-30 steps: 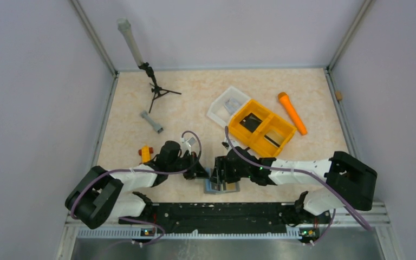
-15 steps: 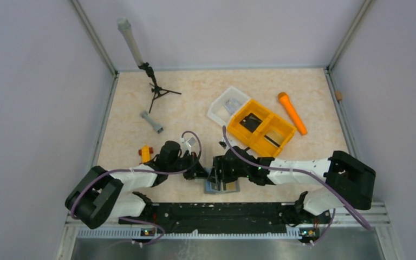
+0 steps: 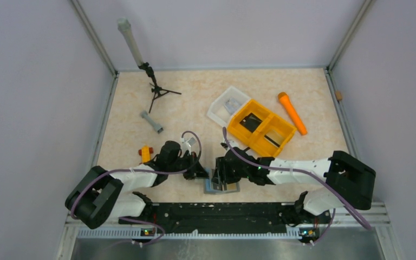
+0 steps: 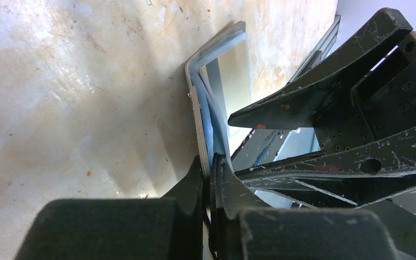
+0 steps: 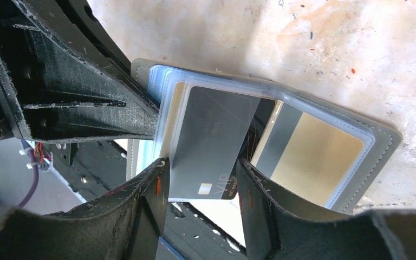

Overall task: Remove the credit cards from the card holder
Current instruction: Remove the credit card from the card holder.

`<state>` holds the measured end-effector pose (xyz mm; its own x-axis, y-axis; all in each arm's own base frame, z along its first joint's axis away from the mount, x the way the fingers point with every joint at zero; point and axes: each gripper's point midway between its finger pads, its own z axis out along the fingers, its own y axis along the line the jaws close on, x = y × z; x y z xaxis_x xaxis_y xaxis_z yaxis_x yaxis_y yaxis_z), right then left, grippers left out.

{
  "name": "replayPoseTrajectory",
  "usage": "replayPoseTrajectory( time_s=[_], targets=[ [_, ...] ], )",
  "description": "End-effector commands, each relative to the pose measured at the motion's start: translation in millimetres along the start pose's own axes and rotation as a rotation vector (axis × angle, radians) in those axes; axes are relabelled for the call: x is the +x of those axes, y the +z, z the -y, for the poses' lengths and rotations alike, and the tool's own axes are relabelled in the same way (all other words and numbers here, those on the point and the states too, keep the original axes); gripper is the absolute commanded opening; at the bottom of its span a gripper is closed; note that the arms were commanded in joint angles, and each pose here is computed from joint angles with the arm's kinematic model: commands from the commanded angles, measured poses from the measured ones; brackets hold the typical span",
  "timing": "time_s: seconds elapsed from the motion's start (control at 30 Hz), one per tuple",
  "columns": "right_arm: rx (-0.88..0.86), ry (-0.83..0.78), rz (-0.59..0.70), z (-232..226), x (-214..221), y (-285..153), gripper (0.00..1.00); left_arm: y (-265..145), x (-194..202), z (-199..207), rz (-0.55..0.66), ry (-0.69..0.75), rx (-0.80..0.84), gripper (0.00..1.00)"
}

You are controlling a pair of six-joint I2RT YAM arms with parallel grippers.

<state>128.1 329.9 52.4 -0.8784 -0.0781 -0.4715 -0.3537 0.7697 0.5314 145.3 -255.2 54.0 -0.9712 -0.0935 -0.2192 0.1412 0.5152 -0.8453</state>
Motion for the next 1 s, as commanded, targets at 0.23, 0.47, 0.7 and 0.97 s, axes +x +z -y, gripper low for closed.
replayPoseTrajectory(
  time_s=[0.23,0.47,0.7,0.97],
  targets=[
    [0.100,-0.057,0.037,9.3,-12.5,-18.0,0.48,-1.5,-10.5,20.1,0.019,0.055,0.054,0.00],
    [0.207,-0.087,0.028,28.7,-13.2,-32.8,0.47,-2.7,-11.1,21.6,0.017,0.060,0.049,0.00],
    [0.295,-0.097,0.036,50.8,-10.2,-60.2,0.47,-2.0,-10.2,19.7,0.013,0.059,0.045,0.00],
    [0.208,-0.086,0.124,30.6,-32.7,-86.3,0.49,-1.4,-8.7,18.1,0.004,0.054,0.040,0.00]
  ],
)
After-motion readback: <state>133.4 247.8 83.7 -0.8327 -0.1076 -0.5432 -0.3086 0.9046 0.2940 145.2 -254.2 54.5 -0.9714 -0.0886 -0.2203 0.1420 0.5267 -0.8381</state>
